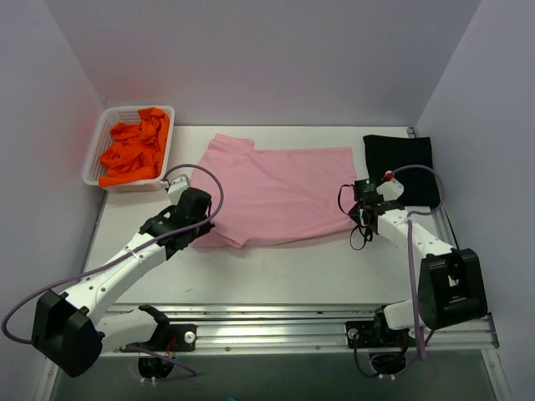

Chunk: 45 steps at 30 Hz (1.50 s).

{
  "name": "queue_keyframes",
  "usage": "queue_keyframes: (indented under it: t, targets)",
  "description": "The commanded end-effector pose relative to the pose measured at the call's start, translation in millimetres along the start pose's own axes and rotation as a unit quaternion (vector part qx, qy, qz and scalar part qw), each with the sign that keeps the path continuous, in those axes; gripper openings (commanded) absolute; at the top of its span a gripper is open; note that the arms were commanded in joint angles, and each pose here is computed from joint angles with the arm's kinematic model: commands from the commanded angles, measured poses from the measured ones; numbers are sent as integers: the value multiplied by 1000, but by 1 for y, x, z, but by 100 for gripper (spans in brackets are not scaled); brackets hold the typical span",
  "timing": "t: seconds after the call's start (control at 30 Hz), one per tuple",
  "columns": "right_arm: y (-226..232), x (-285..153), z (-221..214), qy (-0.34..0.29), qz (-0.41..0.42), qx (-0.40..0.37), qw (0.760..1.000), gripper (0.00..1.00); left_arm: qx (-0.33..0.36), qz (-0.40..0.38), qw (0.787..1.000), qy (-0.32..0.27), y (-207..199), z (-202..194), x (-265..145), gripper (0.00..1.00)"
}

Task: Fold and stack the t-shirts
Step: Fold the tshirt

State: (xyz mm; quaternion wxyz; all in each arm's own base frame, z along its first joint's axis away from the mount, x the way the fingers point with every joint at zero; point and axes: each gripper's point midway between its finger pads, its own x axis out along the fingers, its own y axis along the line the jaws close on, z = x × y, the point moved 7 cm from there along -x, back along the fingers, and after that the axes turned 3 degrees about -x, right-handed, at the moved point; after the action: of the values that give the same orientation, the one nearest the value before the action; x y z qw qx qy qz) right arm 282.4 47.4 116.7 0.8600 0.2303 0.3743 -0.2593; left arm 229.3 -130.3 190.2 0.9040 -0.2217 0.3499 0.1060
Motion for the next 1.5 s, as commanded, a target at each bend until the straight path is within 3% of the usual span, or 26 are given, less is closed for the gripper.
queue_keyframes:
  t: [0.0, 0.17, 0.3, 0.33, 0.37, 0.4, 0.43, 0.47, 0.5, 0.73, 0.97, 1.27, 1.47]
  targets:
    - [8, 7, 14, -25, -23, -4, 999, 0, -8, -52, 998, -21, -32, 29, 10, 2]
    - [21, 26, 20, -18, -40, 5, 999, 0, -21, -58, 998, -10, -42, 52, 39, 2]
    - [43, 65, 36, -9, -59, 20, 998, 0, -30, -26, 999, 6, -43, 73, 94, 3]
    - [63, 72, 57, -19, -47, 31, 998, 0, -36, -39, 999, -4, -55, 95, 105, 15]
    - [61, 100, 45, 16, -82, 14, 996, 0, -31, -29, 999, 2, -47, 111, 123, 43]
    - [65, 110, 52, 28, -88, 5, 996, 27, -22, -10, 998, 52, -43, 100, 160, 96]
    - [87, 111, 80, 10, -78, 17, 997, 60, -28, -30, 998, 40, -59, 130, 167, 94]
    - [84, 121, 76, 28, -103, 3, 994, 95, -31, -7, 998, 62, -48, 130, 187, 94]
    - [89, 118, 86, 12, -104, 5, 994, 100, -29, -13, 998, 53, -53, 139, 187, 94]
    - [115, 70, 111, -64, -67, 2, 996, 100, -31, -38, 999, -20, -58, 174, 141, 94]
    - [100, 14, 104, -121, -63, 7, 991, 100, -22, -13, 999, -43, -41, 155, 82, 94]
    - [47, 3, 35, -79, -31, -1, 996, 100, -52, 3, 999, 2, -7, 51, 55, 94]
    - [3, 18, 1, -67, -65, 3, 996, 100, -66, 43, 996, 27, 16, -8, 61, 94]
